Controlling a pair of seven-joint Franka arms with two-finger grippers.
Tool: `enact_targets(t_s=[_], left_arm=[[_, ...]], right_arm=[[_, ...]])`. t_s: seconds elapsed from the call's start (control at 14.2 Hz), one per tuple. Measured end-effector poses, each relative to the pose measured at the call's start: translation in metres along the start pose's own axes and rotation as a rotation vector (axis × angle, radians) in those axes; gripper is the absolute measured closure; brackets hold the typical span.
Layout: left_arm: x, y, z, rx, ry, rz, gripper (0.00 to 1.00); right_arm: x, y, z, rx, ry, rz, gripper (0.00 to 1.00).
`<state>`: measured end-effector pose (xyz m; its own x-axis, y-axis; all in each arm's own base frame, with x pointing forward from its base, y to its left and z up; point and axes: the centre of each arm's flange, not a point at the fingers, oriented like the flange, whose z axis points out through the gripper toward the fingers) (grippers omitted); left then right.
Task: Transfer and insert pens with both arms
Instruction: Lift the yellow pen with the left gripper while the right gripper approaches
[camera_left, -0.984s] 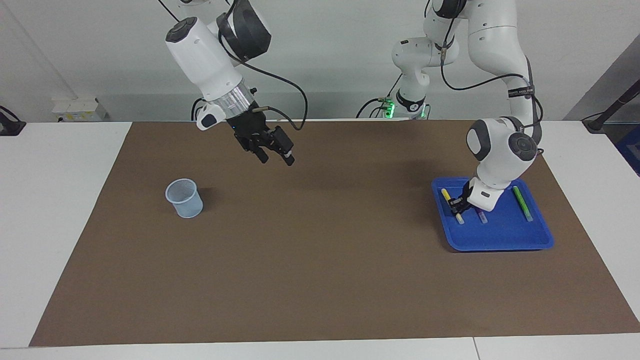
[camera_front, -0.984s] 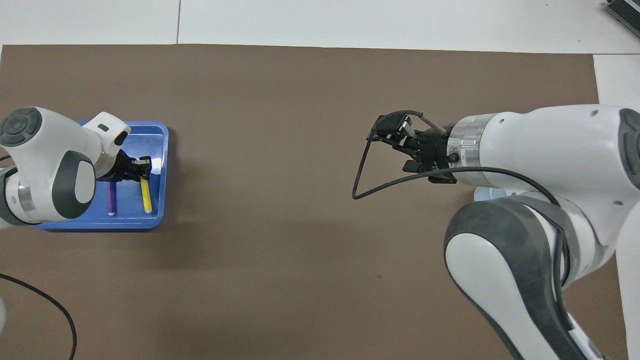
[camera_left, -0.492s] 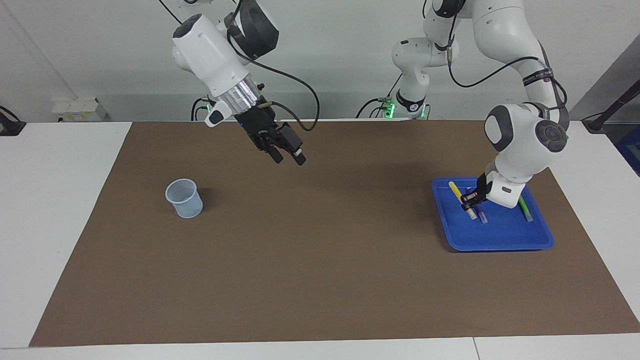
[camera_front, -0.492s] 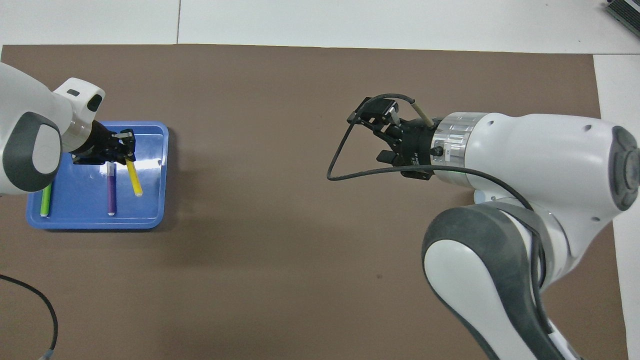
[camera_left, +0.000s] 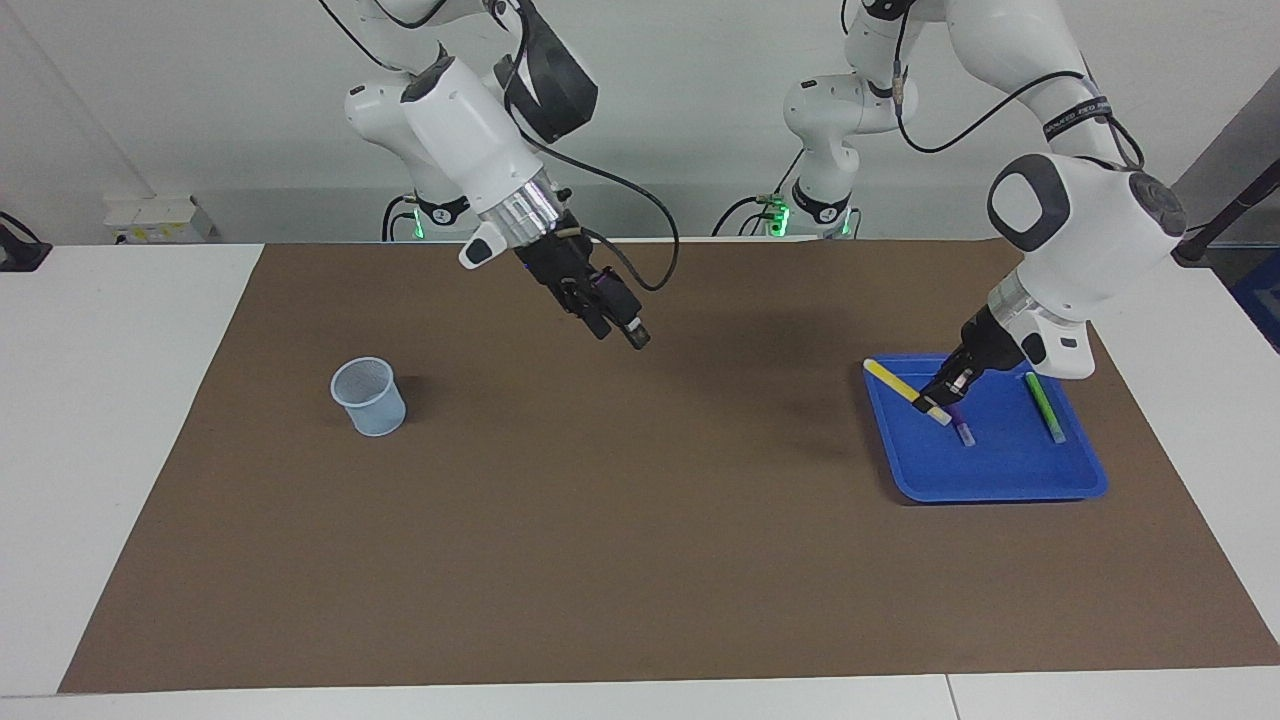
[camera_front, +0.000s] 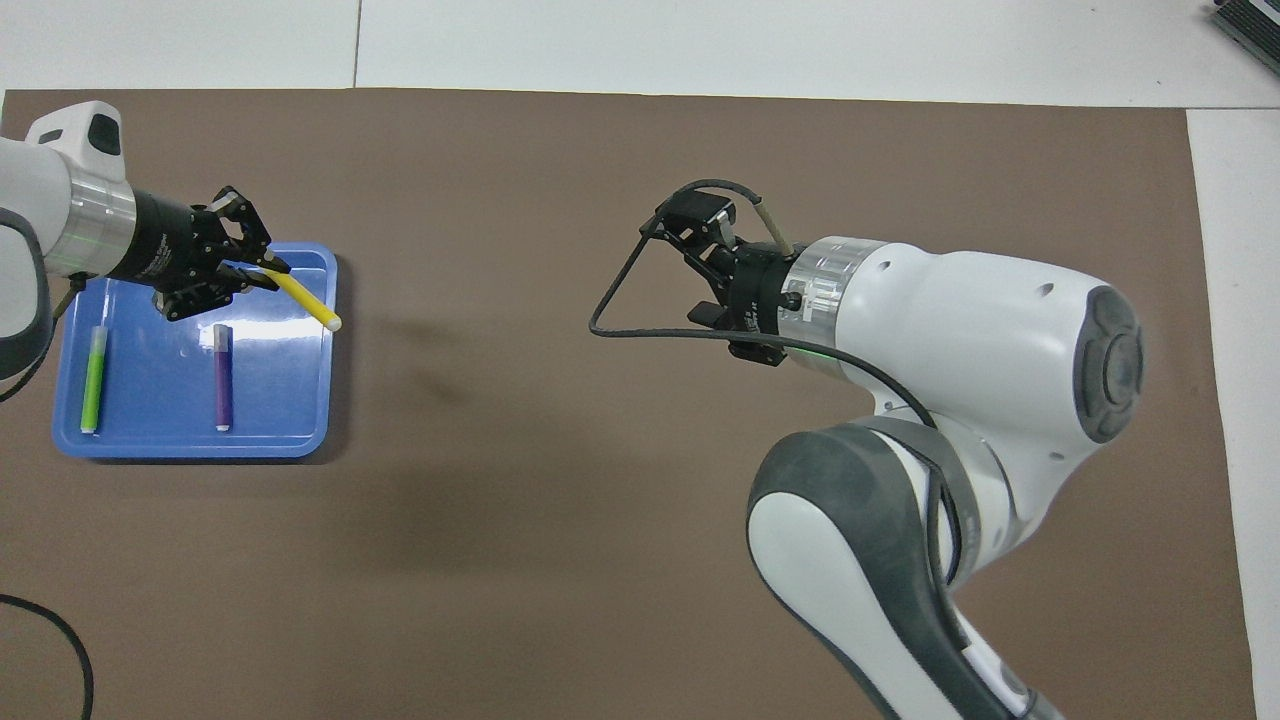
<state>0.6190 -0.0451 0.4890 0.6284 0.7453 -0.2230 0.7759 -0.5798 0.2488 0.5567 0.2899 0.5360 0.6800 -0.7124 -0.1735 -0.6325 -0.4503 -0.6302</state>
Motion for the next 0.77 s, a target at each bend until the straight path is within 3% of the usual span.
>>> enact_targets(t_s=[0.35,0.77], left_arm=[[-0.050,0.018,-0.035,-0.070,-0.029,-0.283,0.84],[-0.114,0.038,-0.038,-0.063,-0.049,-0.421,0.84]], right_arm=[[-0.033,0.000,0.027,0.001,-0.022,-0.100,0.00],[-0.087,-0.010,0.042,0.092,-0.015,-0.204,0.00]])
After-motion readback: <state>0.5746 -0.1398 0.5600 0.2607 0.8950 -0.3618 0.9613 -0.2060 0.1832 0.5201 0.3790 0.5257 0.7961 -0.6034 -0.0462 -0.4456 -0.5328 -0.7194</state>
